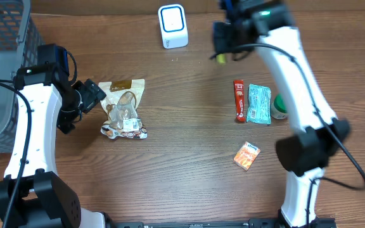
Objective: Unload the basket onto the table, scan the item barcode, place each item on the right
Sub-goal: 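Carry the highlighter right and release it near the wipes packet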
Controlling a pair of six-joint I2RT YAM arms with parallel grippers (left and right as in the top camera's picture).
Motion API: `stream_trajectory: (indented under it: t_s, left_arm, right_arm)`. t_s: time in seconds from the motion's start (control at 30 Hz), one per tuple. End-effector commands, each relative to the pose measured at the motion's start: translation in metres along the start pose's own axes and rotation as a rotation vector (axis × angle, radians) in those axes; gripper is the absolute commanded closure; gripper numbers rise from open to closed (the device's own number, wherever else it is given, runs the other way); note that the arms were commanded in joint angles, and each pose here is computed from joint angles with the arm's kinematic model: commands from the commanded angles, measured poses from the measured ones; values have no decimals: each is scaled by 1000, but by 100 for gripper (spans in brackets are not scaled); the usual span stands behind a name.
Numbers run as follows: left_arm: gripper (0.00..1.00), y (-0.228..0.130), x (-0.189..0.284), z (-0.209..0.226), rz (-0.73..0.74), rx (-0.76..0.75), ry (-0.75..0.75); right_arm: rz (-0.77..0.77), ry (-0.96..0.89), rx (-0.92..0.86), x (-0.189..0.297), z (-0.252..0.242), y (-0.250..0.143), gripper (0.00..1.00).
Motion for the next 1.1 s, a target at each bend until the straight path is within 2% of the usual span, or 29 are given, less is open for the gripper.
stream_trajectory:
  t_s: [0.0, 0.2, 0.5, 0.53, 0.57, 0.63, 0.83, 1.07]
  left_arm:
    - [0, 3, 0, 0, -5, -6, 6]
    - [0, 3, 0, 0, -5, -6, 5]
    - [0, 3, 0, 0, -5, -6, 5]
    - [0, 3, 0, 0, -5, -6, 5]
    - [0, 3, 0, 0, -5, -6, 5]
    - [0, 3, 0, 0, -5, -6, 5]
    - [0, 3, 0, 0, -5, -6, 6]
    - [0, 3, 0, 0, -5, -7, 5]
  right_arm:
    - [130, -70, -42, -12, -22, -16, 94]
    - [346, -224, -107, -44, -68, -53, 94]
    - [484, -288, -138, -120, -107, -105, 87]
    - [489, -290, -140, -125, -110, -109, 74]
    - [492, -292, -143, -129, -111, -113, 54]
    - [495, -293, -144, -131, -113, -115, 42]
    - [453, -265, -133, -115, -101, -107, 37]
    - [278, -116, -134, -68, -53, -92, 33]
Point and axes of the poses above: each gripper's point midway between its finger pads, its own x axis back along the fingers, its own z axis along the line the jaws close on, y = z × x, the point moved 6 cm from there along x, back along the fingers, and after that the axes turned 10 degrees about -x, right-handed, at the moved point
